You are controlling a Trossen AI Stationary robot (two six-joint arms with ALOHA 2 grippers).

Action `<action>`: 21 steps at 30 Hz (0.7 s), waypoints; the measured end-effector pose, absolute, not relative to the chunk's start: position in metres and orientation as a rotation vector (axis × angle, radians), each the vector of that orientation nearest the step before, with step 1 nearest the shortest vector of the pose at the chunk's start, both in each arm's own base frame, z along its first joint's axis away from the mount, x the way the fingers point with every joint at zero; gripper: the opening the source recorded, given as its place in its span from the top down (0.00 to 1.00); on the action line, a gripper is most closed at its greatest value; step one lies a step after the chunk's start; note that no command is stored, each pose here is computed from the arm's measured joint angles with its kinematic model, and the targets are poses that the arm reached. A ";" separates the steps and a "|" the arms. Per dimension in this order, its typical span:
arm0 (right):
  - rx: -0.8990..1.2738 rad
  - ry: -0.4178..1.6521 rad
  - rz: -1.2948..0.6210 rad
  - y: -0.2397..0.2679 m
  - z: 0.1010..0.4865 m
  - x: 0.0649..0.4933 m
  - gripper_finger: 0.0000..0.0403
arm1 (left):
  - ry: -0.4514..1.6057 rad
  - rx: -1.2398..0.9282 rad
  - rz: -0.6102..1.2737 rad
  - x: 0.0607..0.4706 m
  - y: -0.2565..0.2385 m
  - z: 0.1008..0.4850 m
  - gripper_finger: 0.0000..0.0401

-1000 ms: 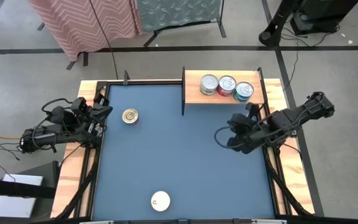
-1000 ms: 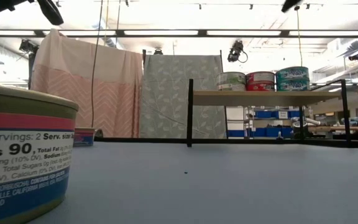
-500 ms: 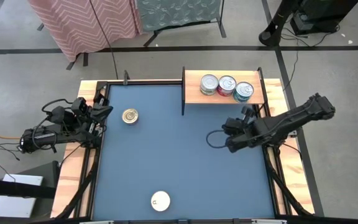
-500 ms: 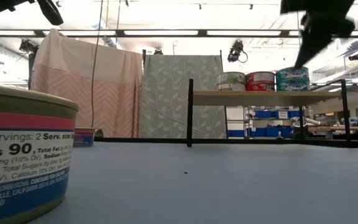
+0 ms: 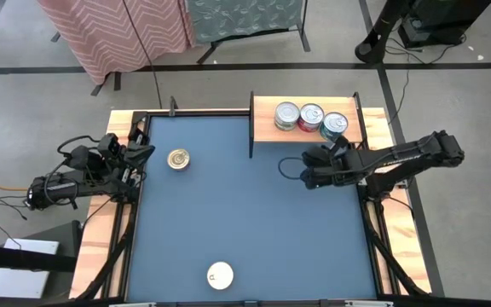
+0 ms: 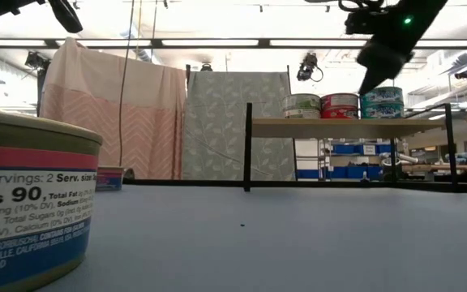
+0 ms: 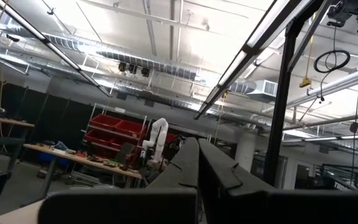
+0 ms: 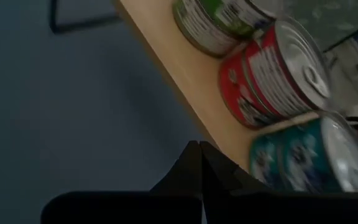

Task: Stack canned seafood by type on shelf
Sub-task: Adjust the stacked tuna cans on the shelf

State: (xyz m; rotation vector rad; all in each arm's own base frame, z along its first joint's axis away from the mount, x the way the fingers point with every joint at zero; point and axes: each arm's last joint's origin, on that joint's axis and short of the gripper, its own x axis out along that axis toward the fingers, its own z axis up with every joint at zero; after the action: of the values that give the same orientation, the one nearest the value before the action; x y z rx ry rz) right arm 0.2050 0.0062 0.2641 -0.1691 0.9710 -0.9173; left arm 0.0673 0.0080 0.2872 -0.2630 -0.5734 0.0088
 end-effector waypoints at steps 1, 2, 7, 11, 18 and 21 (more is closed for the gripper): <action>-0.153 0.950 -0.913 0.004 0.263 0.207 0.99 | -0.573 -0.263 0.009 0.067 0.008 0.287 0.99; -0.135 0.937 -0.905 0.001 0.262 0.209 0.99 | -0.573 -0.263 0.009 0.067 0.008 0.287 0.99; -0.113 0.925 -0.929 -0.011 0.255 0.212 0.99 | -0.573 -0.263 0.008 0.067 0.008 0.287 0.99; -0.110 0.936 -0.975 -0.021 0.253 0.210 0.99 | -0.574 -0.266 0.004 0.067 0.008 0.287 0.99; -0.135 0.933 -1.032 -0.030 0.254 0.209 0.99 | -0.574 -0.266 0.004 0.067 0.008 0.287 0.99; -0.132 0.949 -1.039 -0.035 0.254 0.209 1.00 | -0.572 -0.262 -0.007 0.067 0.008 0.287 0.99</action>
State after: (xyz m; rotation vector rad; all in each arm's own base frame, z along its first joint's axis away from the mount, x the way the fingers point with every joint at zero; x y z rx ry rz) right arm 0.2086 -0.0349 0.2536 -0.1318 0.9485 -1.0388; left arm 0.0673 0.0075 0.2873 -0.2624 -0.5721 -0.0071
